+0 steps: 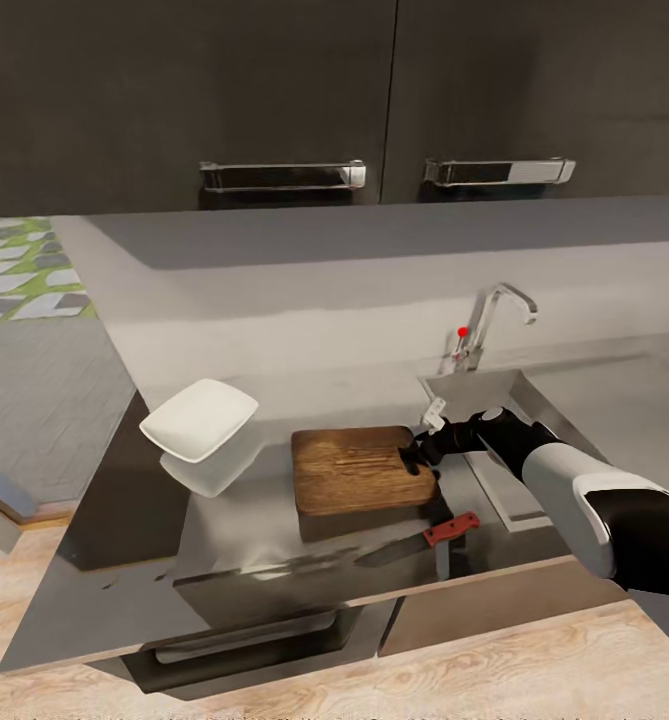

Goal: In the kitchen, take the Vidalia onion out of the sink, dice it on the chopping board with the paring knife, put the diced onion into the bowl on the countertop, then place both the paring knife and the chopping board into the sink.

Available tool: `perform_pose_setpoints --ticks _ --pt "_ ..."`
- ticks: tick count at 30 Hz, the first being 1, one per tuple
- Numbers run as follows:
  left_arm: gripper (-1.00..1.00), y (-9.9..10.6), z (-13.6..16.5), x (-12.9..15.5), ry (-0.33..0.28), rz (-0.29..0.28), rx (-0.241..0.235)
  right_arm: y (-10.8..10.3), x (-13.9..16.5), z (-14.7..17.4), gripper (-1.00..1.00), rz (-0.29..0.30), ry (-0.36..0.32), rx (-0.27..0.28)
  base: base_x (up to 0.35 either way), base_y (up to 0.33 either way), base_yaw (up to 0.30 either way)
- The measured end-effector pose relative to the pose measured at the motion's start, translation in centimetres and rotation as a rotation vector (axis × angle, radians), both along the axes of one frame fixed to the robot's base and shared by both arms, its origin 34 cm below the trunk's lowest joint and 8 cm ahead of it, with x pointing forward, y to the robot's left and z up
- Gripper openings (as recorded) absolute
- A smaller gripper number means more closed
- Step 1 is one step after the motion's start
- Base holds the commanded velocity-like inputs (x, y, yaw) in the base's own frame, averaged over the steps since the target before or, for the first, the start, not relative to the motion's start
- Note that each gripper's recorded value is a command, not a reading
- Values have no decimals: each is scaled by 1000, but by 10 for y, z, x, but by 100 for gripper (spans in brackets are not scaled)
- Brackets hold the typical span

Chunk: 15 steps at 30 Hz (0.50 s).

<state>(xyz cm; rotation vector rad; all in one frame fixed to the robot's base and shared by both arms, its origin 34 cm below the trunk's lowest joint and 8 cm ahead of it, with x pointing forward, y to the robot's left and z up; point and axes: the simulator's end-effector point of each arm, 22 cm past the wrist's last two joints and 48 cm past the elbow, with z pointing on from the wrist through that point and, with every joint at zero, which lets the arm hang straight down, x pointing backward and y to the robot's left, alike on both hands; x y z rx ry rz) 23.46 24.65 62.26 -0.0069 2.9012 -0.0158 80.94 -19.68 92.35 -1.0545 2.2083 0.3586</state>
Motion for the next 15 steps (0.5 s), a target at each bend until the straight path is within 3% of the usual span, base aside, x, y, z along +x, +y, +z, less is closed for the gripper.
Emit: perform_pose_setpoints --ticks 15 --pt "100 0 -2 -6 15 0 0 -1 -2 -12 -100 -11 16 5 0 0 0"
